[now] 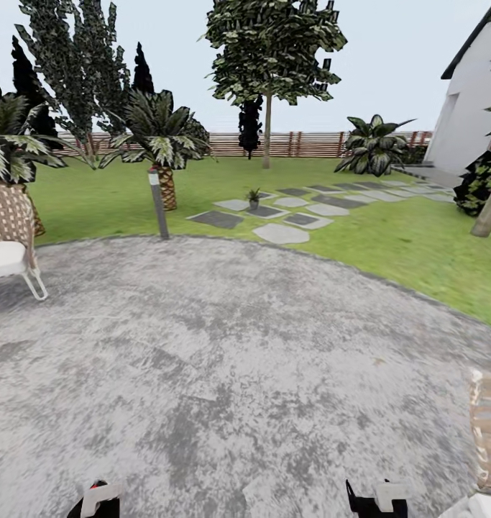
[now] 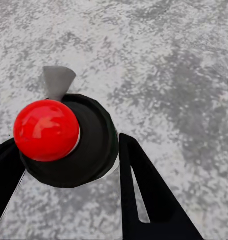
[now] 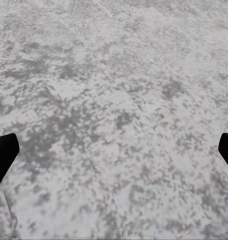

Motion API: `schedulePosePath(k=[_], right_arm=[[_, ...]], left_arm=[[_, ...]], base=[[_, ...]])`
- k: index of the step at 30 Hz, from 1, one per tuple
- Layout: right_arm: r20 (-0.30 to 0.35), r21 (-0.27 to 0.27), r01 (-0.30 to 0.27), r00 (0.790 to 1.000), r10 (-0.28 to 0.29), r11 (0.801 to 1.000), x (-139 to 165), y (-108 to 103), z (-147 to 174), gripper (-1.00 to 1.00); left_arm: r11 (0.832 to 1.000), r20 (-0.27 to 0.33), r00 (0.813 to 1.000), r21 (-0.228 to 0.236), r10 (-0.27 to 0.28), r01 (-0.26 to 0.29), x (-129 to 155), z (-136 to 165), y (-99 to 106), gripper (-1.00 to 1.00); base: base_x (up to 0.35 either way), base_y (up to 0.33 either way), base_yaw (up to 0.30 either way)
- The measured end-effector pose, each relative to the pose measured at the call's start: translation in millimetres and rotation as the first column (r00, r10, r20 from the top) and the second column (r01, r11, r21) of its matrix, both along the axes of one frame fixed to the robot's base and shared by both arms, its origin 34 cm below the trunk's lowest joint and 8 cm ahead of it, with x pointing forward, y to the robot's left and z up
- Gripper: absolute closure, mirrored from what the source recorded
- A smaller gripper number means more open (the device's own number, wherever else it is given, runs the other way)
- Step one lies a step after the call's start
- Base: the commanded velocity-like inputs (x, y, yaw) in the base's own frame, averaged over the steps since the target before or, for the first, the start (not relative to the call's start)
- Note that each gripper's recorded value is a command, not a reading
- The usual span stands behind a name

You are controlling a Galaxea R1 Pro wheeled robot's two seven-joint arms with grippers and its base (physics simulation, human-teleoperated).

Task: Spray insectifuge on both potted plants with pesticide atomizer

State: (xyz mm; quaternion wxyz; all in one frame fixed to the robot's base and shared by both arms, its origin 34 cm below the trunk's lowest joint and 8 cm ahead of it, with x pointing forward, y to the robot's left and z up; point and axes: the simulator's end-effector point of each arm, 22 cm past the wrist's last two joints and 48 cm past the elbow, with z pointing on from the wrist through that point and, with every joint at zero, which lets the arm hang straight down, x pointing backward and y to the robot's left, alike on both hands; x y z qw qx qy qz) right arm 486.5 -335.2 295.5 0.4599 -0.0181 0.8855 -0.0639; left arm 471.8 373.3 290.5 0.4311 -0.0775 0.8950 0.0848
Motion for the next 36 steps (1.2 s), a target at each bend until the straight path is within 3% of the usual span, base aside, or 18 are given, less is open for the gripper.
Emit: schedulePosePath(k=[36], right_arm=[[0.0,0.0,0.0,1.0,0.0,1.0,0.0,0.0,0.0,-1.0]], left_arm=[[1.0,0.0,1.0,0.0,0.001,-0.001,-0.1,0.0,0.2,1.0]], base=[[0.339,0.0,0.276]])
